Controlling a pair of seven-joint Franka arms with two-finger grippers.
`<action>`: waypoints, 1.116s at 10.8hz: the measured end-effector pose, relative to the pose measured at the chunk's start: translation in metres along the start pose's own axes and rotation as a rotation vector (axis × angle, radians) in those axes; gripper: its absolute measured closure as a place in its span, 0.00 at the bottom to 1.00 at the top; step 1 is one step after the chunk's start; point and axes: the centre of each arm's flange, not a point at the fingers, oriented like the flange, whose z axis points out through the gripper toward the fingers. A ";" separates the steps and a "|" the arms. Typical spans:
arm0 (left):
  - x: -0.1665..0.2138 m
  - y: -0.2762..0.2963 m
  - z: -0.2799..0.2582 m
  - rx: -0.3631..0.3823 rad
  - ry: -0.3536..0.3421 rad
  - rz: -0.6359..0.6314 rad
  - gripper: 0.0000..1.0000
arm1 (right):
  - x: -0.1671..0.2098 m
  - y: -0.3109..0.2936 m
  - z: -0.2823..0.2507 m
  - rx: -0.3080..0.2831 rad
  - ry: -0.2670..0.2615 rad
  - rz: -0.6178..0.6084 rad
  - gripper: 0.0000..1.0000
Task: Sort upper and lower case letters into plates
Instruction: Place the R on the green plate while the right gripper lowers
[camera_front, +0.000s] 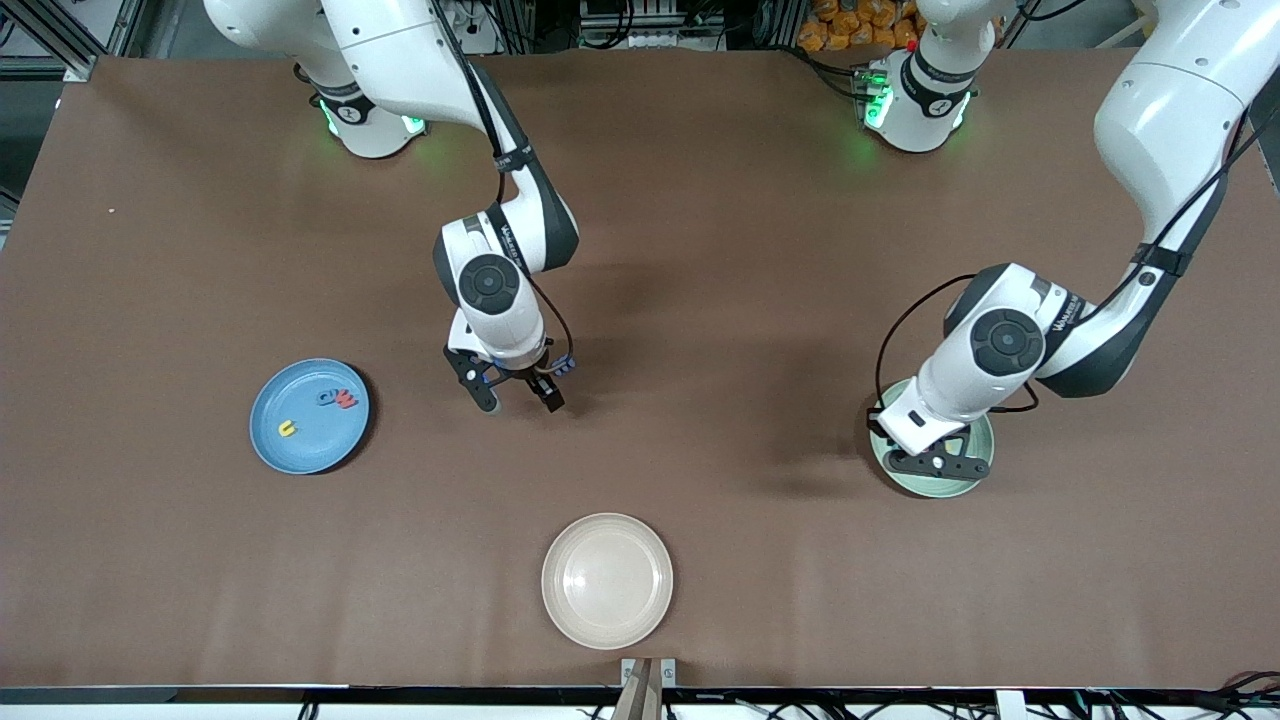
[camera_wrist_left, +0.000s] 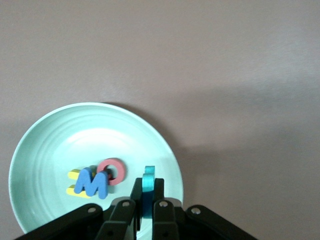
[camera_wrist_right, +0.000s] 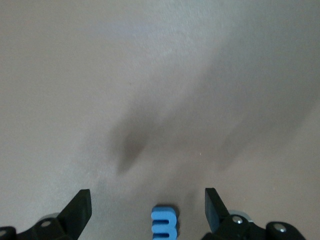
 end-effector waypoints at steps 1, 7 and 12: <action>-0.001 -0.010 0.008 0.011 -0.012 -0.004 0.90 | -0.005 0.001 0.002 0.000 -0.018 0.012 0.00; 0.021 -0.036 -0.032 0.072 0.009 -0.019 0.16 | -0.035 0.017 0.021 -0.005 -0.012 -0.017 0.00; 0.029 -0.018 -0.207 0.025 0.017 -0.129 0.00 | -0.038 0.021 0.031 -0.004 -0.001 -0.025 0.00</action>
